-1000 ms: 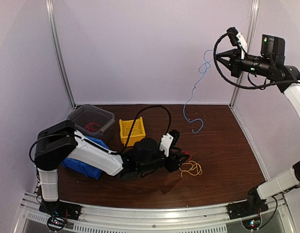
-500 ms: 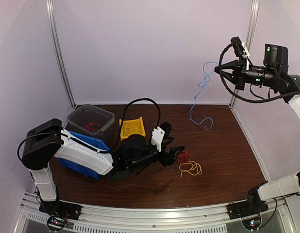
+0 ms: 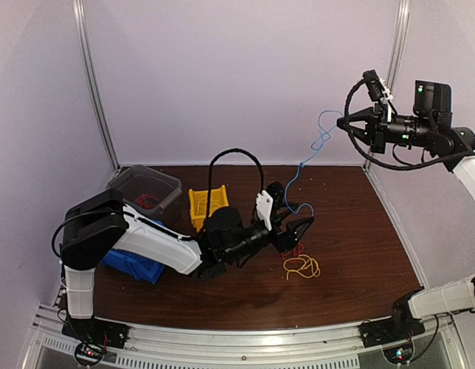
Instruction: Untangle the cables
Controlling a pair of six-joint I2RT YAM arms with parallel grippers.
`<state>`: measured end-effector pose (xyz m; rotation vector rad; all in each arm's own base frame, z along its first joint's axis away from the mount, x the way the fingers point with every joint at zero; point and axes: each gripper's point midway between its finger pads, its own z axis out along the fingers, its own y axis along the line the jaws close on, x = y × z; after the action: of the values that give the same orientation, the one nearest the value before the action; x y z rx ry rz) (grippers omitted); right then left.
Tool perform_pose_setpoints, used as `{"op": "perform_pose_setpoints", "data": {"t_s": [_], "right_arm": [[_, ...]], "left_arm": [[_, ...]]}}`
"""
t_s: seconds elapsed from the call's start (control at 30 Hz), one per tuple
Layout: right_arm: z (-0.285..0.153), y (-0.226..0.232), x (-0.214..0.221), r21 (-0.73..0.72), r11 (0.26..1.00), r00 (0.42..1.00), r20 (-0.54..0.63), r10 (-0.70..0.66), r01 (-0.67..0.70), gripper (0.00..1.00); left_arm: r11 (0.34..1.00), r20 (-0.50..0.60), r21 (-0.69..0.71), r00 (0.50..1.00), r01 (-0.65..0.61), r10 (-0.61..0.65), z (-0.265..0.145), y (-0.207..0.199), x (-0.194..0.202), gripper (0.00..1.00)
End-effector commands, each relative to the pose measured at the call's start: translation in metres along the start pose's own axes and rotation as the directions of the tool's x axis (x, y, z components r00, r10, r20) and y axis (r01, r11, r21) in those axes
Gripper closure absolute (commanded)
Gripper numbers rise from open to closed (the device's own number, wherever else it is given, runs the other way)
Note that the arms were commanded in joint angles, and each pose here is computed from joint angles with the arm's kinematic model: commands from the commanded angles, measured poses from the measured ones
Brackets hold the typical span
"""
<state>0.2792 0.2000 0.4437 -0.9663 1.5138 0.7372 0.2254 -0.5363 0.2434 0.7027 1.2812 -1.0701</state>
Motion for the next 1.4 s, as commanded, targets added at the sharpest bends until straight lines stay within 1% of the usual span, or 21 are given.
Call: {"op": "perform_pose_setpoints", "data": {"t_s": [0.0,0.07,0.13,0.23,0.33,0.4,0.5,0.57,0.7,0.8,0.9,0.97,1.03,1.13,1.2,1.23,1.27,1.3,1.37], "right_arm": [[-0.005,0.008,-0.004,-0.011,1.0,1.0,0.024,-0.017,0.017,1.0],[-0.005,0.008,-0.002,-0.012,1.0,1.0,0.023,-0.015,0.015,1.0],[-0.005,0.009,-0.001,-0.015,1.0,1.0,0.023,-0.013,0.014,1.0],[-0.005,0.01,0.002,-0.013,1.0,1.0,0.022,-0.014,0.014,1.0],[-0.006,0.009,0.005,-0.003,1.0,1.0,0.013,-0.016,0.017,1.0],[-0.007,0.005,0.008,0.023,1.0,1.0,-0.004,-0.021,0.021,1.0],[-0.008,-0.018,0.014,0.139,0.99,0.998,-0.056,-0.026,0.033,1.0],[-0.013,-0.041,0.018,0.249,0.968,0.996,-0.083,-0.018,0.038,1.0],[-0.024,-0.076,0.029,0.424,0.905,0.995,-0.097,0.014,0.029,1.0],[-0.029,-0.087,0.034,0.479,0.877,0.996,-0.09,0.027,0.02,1.0],[-0.028,-0.087,0.038,0.468,0.883,0.994,-0.11,0.023,0.032,1.0],[-0.028,-0.086,0.041,0.458,0.887,0.99,-0.139,0.003,0.062,1.0],[-0.027,-0.085,0.051,0.447,0.889,0.982,-0.187,-0.015,0.099,1.0],[-0.028,-0.085,0.073,0.42,0.888,0.955,-0.289,-0.063,0.186,1.0],[-0.026,-0.075,0.094,0.344,0.906,0.924,-0.366,-0.113,0.247,1.0],[-0.025,-0.069,0.104,0.3,0.916,0.91,-0.39,-0.138,0.268,1.0],[-0.023,-0.06,0.113,0.251,0.929,0.901,-0.405,-0.154,0.272,1.0],[-0.018,-0.047,0.118,0.18,0.95,0.904,-0.393,-0.169,0.256,1.0],[-0.009,-0.02,0.124,0.041,0.981,0.922,-0.35,-0.164,0.19,0.99]], "left_arm": [[0.991,0.077,0.132,0.996,0.028,-0.039,0.003,-0.017,-0.014,0.37],[0.989,0.08,0.136,0.994,0.058,-0.069,0.003,-0.012,-0.015,0.43],[0.99,0.085,0.099,0.99,0.104,-0.112,0.004,0.001,-0.016,0.53],[0.981,0.09,0.037,0.977,0.19,-0.192,0.004,0.027,-0.015,0.77],[0.974,0.088,0.001,0.97,0.227,-0.226,-0.001,0.042,-0.011,1.0],[0.971,0.061,-0.054,0.971,0.235,-0.231,-0.006,0.052,-0.004,1.0],[0.957,0.029,-0.176,0.973,0.231,-0.229,-0.026,0.07,0.004,1.0],[0.942,0.027,-0.243,0.973,0.23,-0.231,-0.046,0.081,0.001,1.0],[0.918,-0.011,-0.335,0.973,0.215,-0.231,-0.08,0.094,0.004,1.0],[0.901,-0.035,-0.385,0.972,0.201,-0.231,-0.102,0.099,0.003,1.0],[0.874,-0.065,-0.453,0.971,0.175,-0.228,-0.123,0.108,0.004,1.0],[0.85,-0.058,-0.503,0.975,0.158,-0.216,-0.139,0.115,-0.003,1.0],[0.823,-0.049,-0.553,0.982,0.126,-0.184,-0.155,0.122,-0.017,1.0],[0.757,-0.057,-0.652,0.991,0.054,-0.12,-0.185,0.136,-0.042,1.0],[0.707,-0.043,-0.707,0.997,0.019,-0.07,-0.209,0.143,-0.065,1.0],[0.694,-0.026,-0.72,0.999,0.013,-0.045,-0.219,0.144,-0.08,1.0],[0.693,0.007,-0.72,1.0,0.022,-0.023,-0.228,0.142,-0.099,1.0],[0.699,0.02,-0.715,1.0,0.021,-0.01,-0.233,0.141,-0.11,1.0],[0.737,0.041,-0.675,0.999,0.023,0.007,-0.234,0.133,-0.127,1.0]]}}
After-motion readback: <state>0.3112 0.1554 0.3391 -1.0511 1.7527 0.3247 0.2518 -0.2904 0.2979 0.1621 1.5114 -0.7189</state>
